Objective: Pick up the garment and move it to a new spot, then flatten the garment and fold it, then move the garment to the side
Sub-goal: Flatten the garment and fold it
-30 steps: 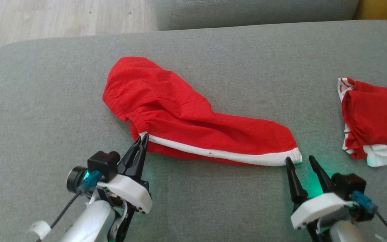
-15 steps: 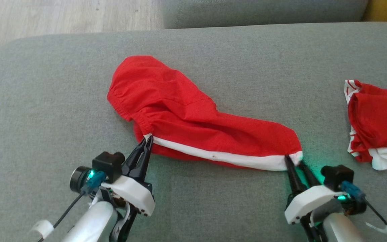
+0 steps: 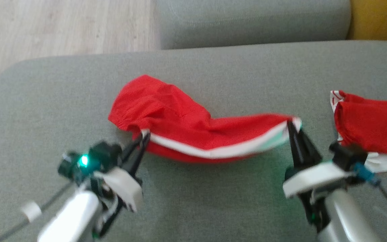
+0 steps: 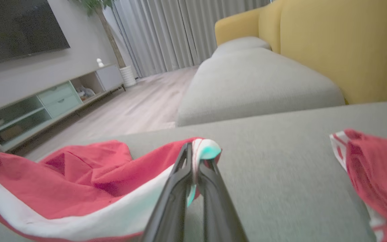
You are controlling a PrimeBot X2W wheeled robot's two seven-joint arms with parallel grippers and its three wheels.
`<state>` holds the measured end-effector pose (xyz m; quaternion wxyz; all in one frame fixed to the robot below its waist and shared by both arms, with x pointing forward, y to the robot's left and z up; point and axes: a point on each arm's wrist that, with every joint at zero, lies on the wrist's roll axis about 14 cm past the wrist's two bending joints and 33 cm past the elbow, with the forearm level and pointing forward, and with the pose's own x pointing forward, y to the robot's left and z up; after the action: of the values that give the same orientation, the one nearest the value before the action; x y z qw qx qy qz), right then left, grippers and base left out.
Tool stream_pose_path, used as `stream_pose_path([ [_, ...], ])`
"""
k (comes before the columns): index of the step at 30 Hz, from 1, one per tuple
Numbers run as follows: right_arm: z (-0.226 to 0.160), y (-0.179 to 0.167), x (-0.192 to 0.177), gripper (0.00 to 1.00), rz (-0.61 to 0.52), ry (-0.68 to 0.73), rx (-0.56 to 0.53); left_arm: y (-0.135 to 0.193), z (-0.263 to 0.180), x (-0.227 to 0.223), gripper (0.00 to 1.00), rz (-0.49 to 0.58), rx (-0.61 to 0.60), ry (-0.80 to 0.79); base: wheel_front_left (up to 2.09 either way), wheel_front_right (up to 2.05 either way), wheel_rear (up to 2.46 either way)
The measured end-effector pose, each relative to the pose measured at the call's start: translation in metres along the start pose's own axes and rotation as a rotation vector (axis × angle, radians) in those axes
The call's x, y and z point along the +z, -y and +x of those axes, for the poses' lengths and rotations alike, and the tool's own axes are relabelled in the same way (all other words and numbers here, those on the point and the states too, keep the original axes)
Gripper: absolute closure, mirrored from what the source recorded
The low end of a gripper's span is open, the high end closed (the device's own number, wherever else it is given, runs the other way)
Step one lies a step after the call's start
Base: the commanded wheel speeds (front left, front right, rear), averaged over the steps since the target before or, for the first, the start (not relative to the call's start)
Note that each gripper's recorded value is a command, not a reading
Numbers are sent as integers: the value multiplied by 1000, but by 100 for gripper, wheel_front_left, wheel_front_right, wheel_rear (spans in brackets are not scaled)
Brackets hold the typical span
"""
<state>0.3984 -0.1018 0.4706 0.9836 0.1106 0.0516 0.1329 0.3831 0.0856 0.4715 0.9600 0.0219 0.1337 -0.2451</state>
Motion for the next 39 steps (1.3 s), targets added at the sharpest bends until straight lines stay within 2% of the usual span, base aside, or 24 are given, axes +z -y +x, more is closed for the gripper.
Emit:
stream_pose_path([
  [7, 24, -29, 107, 100, -29, 219, 93, -15, 0, 101, 100, 215, -36, 123, 0, 0, 0],
  [11, 27, -40, 164, 100, -77, 323, 137, -19, 0, 158, 100, 303, -31, 172, 0, 0, 0],
  [16, 20, -43, 233, 100, -186, 461, 137, -18, 1, 215, 100, 339, -31, 233, 0, 0, 0],
  [17, 20, -43, 233, 100, -186, 461, 137, -18, 1, 215, 100, 339, -31, 233, 0, 0, 0],
  [21, 4, -42, 276, 100, -290, 569, 109, 3, 1, 255, 100, 361, -73, 335, 0, 0, 0],
  [24, -5, -34, 283, 100, -360, 579, 70, 11, -1, 269, 100, 357, -97, 394, 0, 0, 0],
  [26, -7, -27, 275, 100, -362, 551, 51, 12, 0, 266, 100, 352, -105, 404, 0, 0, 0],
  [29, -8, -13, 230, 100, -349, 416, 23, 11, 4, 225, 100, 283, -124, 346, 0, 0, 0],
  [32, -8, -2, 204, 100, -345, 331, 4, 12, 6, 184, 100, 191, -141, 274, 0, 0, 0],
  [35, -5, 4, 201, 100, -369, 303, -8, 9, 8, 166, 100, 168, -144, 233, 0, 0, 0],
  [39, 16, 5, 200, 100, -396, 272, 5, -11, 23, 173, 100, 156, -113, 236, 0, 0, 0],
])
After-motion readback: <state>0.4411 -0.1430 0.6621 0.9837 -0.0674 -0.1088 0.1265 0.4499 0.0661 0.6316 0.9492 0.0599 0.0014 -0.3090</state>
